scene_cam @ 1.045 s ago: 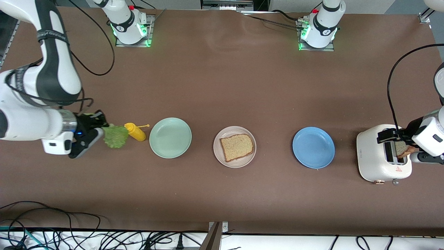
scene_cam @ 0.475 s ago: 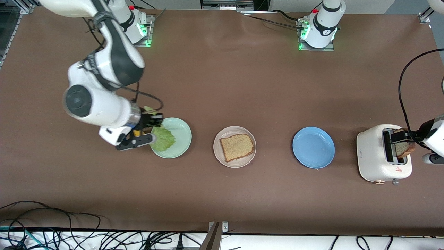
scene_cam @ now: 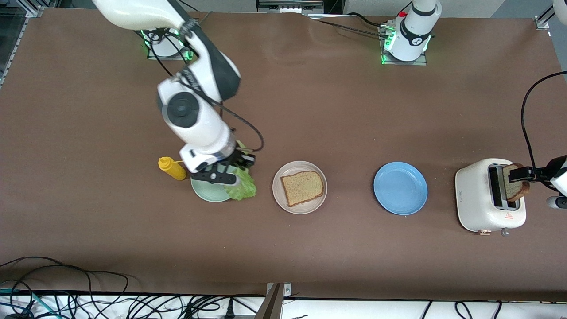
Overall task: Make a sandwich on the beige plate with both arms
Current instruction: 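Carry the lettuce leaf onto the bread with the right gripper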
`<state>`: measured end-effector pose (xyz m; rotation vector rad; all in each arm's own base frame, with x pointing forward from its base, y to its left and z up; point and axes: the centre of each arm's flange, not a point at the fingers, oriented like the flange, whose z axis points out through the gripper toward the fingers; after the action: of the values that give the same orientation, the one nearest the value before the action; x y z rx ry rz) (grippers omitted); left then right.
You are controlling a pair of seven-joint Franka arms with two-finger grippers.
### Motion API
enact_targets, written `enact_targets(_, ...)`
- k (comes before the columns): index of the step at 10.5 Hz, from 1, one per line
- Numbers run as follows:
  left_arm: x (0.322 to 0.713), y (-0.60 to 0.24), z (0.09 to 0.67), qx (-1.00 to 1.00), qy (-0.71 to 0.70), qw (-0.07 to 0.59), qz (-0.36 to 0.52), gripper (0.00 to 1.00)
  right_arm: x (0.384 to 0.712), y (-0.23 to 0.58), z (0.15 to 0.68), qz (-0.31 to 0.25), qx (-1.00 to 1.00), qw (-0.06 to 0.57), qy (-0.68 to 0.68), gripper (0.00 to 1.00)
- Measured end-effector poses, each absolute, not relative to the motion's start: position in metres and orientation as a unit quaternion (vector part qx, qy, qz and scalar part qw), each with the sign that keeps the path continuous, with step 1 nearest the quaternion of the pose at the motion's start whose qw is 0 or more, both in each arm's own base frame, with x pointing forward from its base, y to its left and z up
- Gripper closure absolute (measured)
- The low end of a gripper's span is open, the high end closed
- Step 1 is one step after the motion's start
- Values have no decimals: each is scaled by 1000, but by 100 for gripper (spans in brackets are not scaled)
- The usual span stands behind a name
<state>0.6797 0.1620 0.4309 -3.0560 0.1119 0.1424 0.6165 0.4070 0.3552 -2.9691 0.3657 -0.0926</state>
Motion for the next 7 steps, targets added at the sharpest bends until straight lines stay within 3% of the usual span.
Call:
enact_targets(3, 681, 170, 417, -997, 51, 37, 50, 0, 587, 482, 262, -65, -970, 120, 202, 92)
enact_targets(7, 683, 180, 390, -996, 56, 31, 62, 0, 573, 513, 229, -80, -940, 189, 274, 92)
